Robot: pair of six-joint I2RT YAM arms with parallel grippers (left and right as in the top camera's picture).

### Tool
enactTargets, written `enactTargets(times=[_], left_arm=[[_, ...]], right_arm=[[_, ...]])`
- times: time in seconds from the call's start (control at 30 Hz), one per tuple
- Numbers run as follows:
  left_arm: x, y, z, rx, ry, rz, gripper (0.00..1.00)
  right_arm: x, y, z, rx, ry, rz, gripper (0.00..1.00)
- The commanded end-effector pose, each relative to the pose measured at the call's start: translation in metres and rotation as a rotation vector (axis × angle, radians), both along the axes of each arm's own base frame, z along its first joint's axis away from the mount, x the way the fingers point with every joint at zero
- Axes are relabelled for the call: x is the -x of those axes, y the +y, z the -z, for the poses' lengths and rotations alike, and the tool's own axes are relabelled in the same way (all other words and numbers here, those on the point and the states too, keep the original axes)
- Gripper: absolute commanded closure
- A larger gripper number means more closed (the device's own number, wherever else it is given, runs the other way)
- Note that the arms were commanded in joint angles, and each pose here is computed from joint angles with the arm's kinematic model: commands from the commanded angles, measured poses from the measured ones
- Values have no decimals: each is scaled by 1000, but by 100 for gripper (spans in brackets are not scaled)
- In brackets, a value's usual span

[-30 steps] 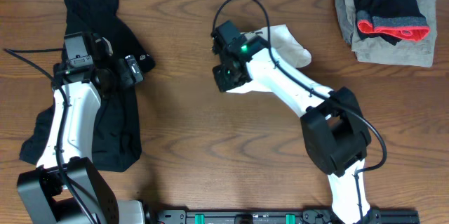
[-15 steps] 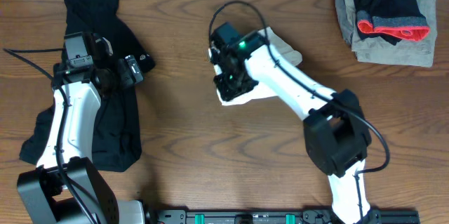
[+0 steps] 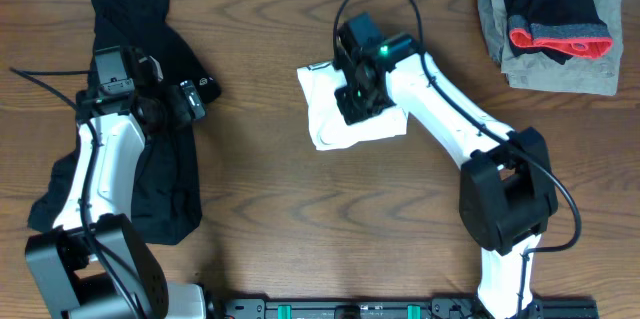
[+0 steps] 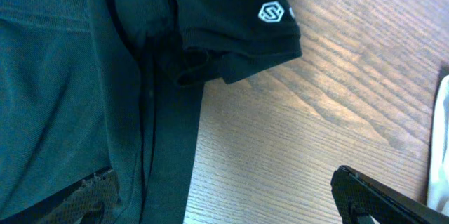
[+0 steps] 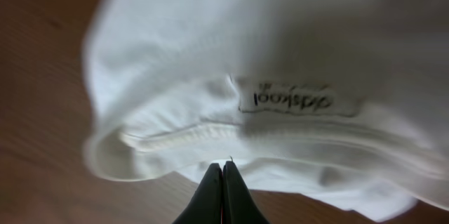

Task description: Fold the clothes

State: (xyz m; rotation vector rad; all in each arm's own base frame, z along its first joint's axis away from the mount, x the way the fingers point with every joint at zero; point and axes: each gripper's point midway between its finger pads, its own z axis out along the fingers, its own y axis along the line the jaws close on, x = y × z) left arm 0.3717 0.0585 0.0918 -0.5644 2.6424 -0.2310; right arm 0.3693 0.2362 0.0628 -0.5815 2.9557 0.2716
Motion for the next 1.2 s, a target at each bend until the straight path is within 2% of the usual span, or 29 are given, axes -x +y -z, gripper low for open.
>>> enactTargets(times=[0.0, 0.1, 0.3, 0.6, 0.73, 0.83, 0.87, 0.97, 1.03, 1.13, 1.17], left_arm=[[2, 3, 8, -8, 26, -4, 2], [2, 3, 13, -5, 37, -4, 2], [2, 3, 14, -4, 42, -4, 2], [2, 3, 14, -4, 41, -4, 2], [2, 3, 14, -4, 42, -4, 2], [2, 3, 14, -4, 41, -4, 2], [2, 3, 14, -5, 41, -4, 2], [2, 3, 14, -4, 41, -4, 2], [2, 3, 14, -5, 41, -4, 2], [2, 3, 14, -5, 41, -4, 2], [2, 3, 14, -5, 41, -4, 2]], right_arm=[[16, -14, 33, 60, 67, -34, 99], [18, -29, 50, 95, 65, -19, 99], [-7, -65, 79, 124, 0, 81, 99], [-76, -144, 78, 106, -181, 299, 99], [-87, -155, 68, 23, -171, 341, 99], [-87, -138, 46, -142, -112, 330, 99], [-87, -133, 37, -197, -94, 335, 97], [-90, -131, 12, -273, -77, 362, 83], [-92, -135, 0, -284, -82, 374, 73], [-94, -139, -6, -282, -89, 385, 64], [-95, -140, -6, -281, -91, 387, 57]])
